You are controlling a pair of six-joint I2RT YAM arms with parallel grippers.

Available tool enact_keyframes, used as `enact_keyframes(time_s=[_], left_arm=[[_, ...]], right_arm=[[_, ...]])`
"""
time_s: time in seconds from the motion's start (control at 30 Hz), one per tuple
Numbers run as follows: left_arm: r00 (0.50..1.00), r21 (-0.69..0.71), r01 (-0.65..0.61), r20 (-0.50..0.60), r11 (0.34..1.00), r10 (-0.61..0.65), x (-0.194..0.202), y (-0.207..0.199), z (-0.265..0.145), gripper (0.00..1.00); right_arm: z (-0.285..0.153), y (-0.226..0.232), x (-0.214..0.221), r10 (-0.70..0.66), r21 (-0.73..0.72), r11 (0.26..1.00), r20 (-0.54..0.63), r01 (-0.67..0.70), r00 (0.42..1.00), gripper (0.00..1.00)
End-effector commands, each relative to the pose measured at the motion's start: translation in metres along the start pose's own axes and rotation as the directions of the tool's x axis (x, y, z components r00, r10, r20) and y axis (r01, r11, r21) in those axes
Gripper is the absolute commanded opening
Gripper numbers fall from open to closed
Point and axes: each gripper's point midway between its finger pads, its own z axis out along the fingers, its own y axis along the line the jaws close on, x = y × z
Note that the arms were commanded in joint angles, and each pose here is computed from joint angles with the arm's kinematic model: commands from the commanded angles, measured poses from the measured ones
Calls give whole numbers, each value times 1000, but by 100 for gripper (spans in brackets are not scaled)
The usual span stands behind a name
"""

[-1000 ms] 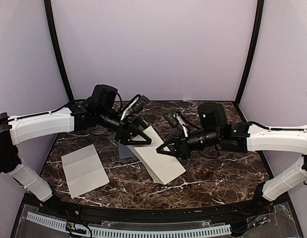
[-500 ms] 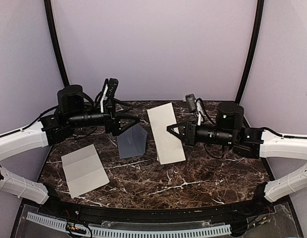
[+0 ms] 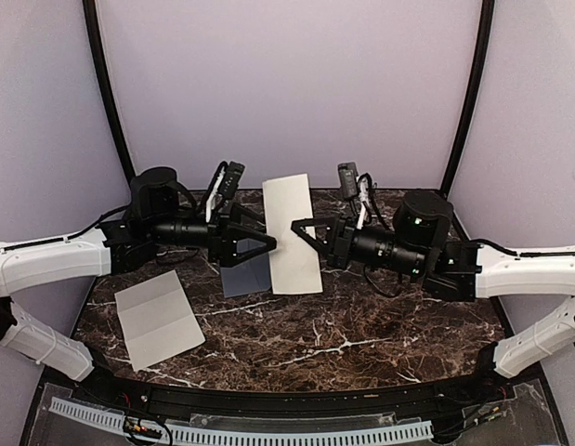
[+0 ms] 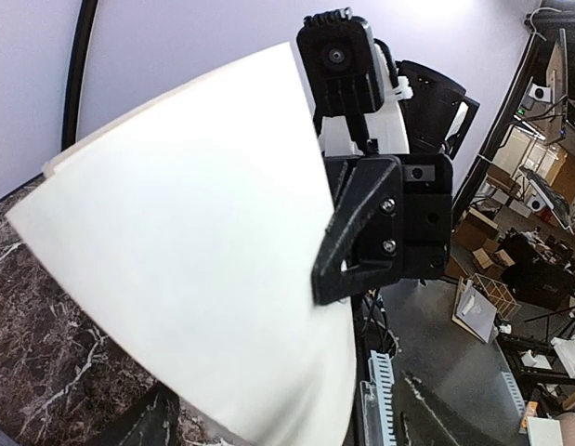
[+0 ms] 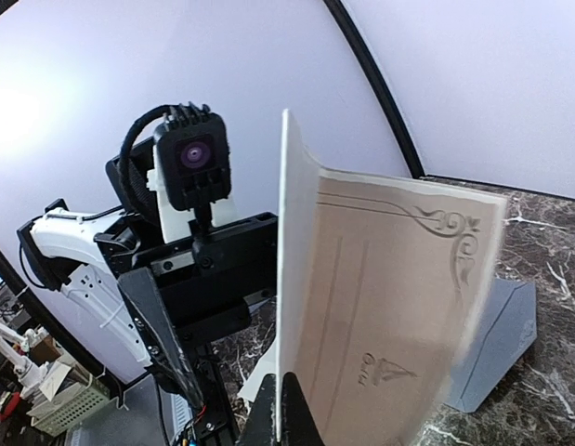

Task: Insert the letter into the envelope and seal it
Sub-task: Fold the letter.

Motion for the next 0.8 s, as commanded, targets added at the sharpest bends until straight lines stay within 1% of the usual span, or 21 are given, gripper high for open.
enact_keyframes(time_s=[0.0, 0.23, 0.27, 0.3, 0.4, 0.47, 0.6, 0.7, 0.77], left_arm=[[1000, 32, 5, -2, 999, -5, -1, -6, 3, 75], [1000, 46, -14, 14, 999, 13, -6, -12, 0, 67], [1000, 54, -16, 14, 998, 15, -6, -13, 0, 64], [1000, 77, -21, 16, 997, 20, -6, -17, -1, 61], [1000, 129, -13, 20, 992, 11, -7, -26, -1, 59], [1000, 172, -12, 21, 985, 8, -7, -33, -2, 55], [999, 226, -20, 29, 974, 14, -9, -43, -5, 45], [999, 219, -28, 36, 975, 21, -11, -43, -5, 35], [999, 215, -34, 40, 976, 26, -12, -43, -6, 31]], right_arm=[[9, 25, -19, -67, -46, 996, 67, 70, 996, 0], [5, 27, -19, -69, -54, 996, 79, 73, 995, 0], [4, 26, -19, -68, -49, 996, 81, 72, 994, 0], [4, 25, -20, -68, -43, 997, 82, 72, 994, 0], [4, 22, -17, -68, -31, 997, 74, 71, 995, 0], [5, 23, -16, -67, -36, 997, 70, 69, 995, 0], [7, 21, -14, -66, -32, 997, 64, 68, 996, 0], [7, 19, -14, -67, -19, 997, 65, 69, 996, 0], [6, 18, -14, -67, -14, 998, 68, 69, 995, 0]])
